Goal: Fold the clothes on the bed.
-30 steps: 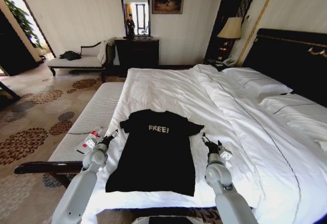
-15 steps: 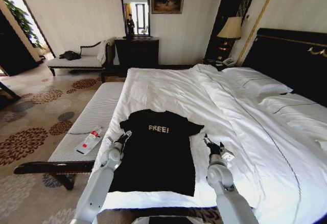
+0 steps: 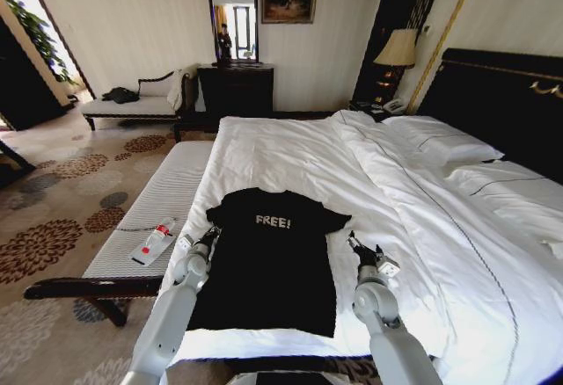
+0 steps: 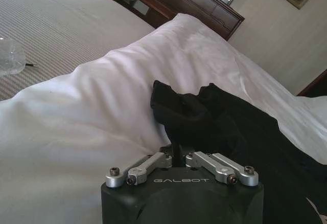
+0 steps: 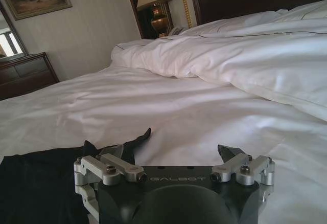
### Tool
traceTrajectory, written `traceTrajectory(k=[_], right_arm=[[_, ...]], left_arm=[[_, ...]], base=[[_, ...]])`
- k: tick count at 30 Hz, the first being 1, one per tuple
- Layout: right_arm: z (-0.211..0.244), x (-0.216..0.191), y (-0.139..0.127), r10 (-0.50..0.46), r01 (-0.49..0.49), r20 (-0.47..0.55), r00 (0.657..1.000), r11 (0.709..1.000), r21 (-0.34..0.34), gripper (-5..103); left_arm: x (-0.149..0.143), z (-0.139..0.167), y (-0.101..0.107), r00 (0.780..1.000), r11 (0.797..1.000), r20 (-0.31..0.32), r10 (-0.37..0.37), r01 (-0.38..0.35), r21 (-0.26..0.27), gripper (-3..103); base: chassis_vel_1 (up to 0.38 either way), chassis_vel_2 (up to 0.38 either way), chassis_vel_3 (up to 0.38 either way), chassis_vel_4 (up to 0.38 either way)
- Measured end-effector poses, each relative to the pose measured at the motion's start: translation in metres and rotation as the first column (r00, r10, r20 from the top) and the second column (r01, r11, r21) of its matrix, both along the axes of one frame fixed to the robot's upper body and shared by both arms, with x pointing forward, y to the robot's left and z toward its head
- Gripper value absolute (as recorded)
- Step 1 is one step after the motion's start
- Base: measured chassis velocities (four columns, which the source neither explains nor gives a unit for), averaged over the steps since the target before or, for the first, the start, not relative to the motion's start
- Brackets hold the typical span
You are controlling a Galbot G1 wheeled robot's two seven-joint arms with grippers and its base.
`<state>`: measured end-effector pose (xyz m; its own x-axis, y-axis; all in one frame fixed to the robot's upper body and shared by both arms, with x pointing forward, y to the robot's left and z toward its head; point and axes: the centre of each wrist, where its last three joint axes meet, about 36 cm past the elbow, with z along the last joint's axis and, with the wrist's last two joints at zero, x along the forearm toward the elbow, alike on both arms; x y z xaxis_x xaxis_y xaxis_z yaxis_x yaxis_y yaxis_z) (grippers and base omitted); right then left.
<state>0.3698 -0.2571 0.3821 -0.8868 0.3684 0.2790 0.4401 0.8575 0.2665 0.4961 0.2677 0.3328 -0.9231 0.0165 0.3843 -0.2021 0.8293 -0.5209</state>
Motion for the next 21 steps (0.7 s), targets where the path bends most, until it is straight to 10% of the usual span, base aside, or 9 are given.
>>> traceTrajectory(k=[21], right_arm=[[0.0, -0.004, 0.002, -0.003, 0.003, -0.003, 1.0, 1.0, 0.004, 100]], left_arm=[[-0.02, 0.029, 0.042, 0.999, 0.996, 0.053, 0.007, -0.012, 0.088, 0]], base=[[0.0, 0.0, 0.0, 0.0]])
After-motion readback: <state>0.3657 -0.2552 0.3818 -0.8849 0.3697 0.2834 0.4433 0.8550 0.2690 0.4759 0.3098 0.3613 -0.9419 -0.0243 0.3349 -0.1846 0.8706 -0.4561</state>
